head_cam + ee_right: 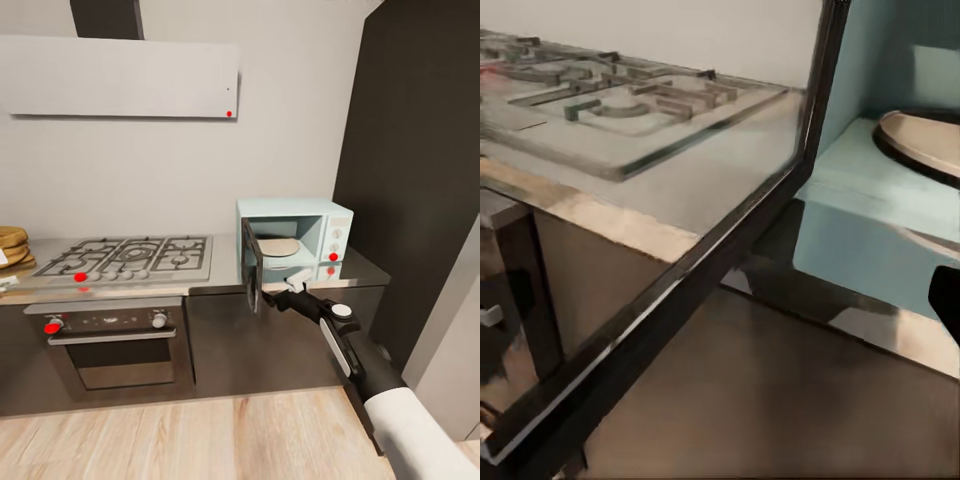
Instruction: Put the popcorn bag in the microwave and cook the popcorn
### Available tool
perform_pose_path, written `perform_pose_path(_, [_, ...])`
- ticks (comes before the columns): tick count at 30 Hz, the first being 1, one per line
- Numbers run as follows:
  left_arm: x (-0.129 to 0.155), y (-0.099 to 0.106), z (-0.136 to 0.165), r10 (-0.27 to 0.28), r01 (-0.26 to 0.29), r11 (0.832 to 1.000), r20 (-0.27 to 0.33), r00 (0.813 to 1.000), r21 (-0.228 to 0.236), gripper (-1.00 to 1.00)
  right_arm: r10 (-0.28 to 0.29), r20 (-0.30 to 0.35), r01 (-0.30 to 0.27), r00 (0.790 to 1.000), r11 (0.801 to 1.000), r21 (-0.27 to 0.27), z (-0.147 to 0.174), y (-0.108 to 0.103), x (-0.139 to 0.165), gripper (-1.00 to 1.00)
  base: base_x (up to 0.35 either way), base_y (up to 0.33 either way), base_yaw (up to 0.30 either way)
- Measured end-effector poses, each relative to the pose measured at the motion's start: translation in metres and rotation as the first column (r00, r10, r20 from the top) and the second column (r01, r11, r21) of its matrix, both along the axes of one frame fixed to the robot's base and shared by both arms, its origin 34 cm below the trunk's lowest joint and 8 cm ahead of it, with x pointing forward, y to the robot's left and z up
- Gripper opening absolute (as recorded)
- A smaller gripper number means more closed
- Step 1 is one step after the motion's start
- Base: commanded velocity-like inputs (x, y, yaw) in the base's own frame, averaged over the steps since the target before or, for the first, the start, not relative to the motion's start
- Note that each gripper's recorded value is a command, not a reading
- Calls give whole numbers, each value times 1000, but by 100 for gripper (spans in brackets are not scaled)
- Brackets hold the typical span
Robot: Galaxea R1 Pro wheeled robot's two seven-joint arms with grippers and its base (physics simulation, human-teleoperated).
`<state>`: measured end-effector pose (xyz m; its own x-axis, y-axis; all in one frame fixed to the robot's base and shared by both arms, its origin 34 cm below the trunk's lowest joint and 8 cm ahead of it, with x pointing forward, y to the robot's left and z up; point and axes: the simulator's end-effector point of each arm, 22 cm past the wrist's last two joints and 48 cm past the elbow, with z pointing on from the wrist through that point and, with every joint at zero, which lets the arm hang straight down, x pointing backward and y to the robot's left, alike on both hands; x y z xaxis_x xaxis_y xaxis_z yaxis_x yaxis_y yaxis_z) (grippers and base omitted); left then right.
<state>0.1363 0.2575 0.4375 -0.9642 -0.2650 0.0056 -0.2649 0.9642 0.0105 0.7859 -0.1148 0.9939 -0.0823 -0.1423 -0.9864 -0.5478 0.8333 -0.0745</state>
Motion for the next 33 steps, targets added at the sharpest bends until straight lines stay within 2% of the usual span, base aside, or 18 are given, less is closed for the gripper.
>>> perform_pose_path(4, [0,0,0,0,0,1000,0,1000,0,100,-34,7,34,999,999,1,2,-13,5,100,-117,112,0])
perform_pose_path(17, [0,0,0,0,0,1000,1,1000,0,100,-45,7,45,999,999,3,4,-14,5,100,-3,3,0])
perform_pose_path(18, [0,0,0,0,0,1000,0,1000,0,100,-100,2,100,995,994,34,7,-35,12,100,0,0,0])
perform_pose_path(21, [0,0,0,0,0,1000,0,1000,0,100,-210,-33,212,977,973,93,2,-84,23,100,0,0,0])
perform_pose_path(24, [0,1,0,0,0,1000,1,1000,1,100,-267,-133,279,954,957,75,-44,-106,26,100,0,0,0])
perform_pose_path(26, [0,0,0,0,0,1000,0,1000,0,100,-334,-225,348,915,937,22,-93,-133,24,100,0,0,0])
perform_pose_path(28, [0,0,0,0,0,1000,0,1000,0,100,-393,-303,399,868,916,-47,-139,-170,14,100,0,0,0])
perform_pose_path(29, [0,0,0,0,0,1000,0,1000,0,100,-425,-355,421,833,902,-92,-171,-194,3,100,0,0,0])
perform_pose_path(30, [0,0,0,0,0,1000,0,1000,0,100,-443,-400,432,803,894,-122,-195,-208,-7,100,0,0,0])
perform_pose_path(31, [0,0,0,1,-1,1000,1,1000,0,100,-467,-479,443,743,880,-170,-240,-225,-31,100,0,0,0])
perform_pose_path(32, [0,0,0,2,-2,1000,0,1000,1,100,-484,-560,444,672,869,-218,-292,-238,-65,100,0,0,0])
perform_pose_path(33, [0,0,0,2,-2,1000,0,1000,1,100,-489,-586,444,646,865,-232,-313,-242,-82,100,0,0,0])
